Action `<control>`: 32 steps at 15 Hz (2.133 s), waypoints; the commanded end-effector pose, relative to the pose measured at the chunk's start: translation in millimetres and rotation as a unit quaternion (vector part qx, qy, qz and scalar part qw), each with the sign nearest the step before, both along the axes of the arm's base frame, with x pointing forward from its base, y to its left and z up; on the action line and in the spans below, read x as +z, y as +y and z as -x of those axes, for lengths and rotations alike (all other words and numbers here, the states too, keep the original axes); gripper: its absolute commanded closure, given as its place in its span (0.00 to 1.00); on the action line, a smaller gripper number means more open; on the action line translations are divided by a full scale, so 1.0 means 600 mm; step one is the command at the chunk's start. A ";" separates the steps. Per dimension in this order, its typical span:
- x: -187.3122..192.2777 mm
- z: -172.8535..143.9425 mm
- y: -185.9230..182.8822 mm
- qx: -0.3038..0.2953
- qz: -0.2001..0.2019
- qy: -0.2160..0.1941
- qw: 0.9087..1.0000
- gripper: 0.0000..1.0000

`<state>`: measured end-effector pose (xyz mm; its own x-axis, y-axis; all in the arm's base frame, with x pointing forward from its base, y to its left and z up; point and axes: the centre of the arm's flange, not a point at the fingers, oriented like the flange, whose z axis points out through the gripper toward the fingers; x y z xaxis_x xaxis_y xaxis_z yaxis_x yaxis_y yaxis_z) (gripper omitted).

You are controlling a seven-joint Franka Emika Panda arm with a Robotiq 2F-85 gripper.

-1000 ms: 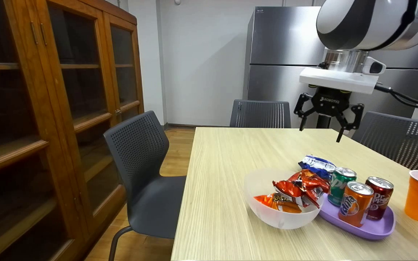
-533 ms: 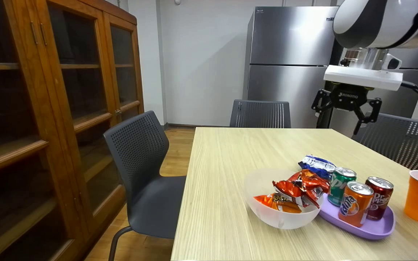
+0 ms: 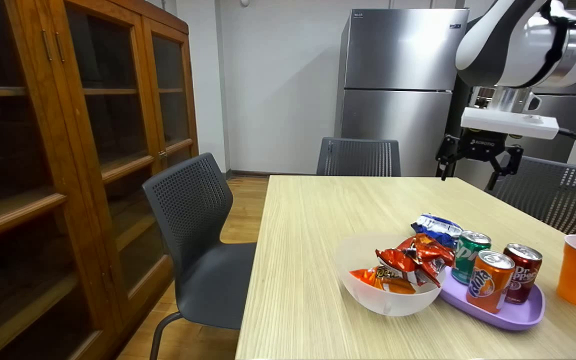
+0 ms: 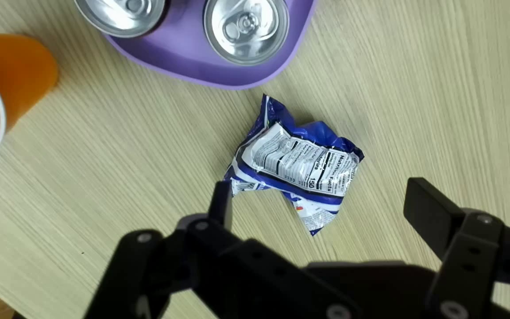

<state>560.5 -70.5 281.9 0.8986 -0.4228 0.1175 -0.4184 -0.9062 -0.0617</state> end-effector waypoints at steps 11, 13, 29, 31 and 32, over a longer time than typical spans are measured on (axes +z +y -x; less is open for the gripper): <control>-0.141 -0.122 -0.026 0.137 0.023 0.047 0.989 0.00; -0.155 -0.134 -0.025 0.147 0.025 0.050 0.988 0.00; -0.222 -0.196 -0.014 0.162 0.024 0.061 0.985 0.00; -0.222 -0.198 -0.013 0.163 0.023 0.061 0.984 0.01; -0.222 -0.199 -0.013 0.164 0.023 0.062 0.984 0.00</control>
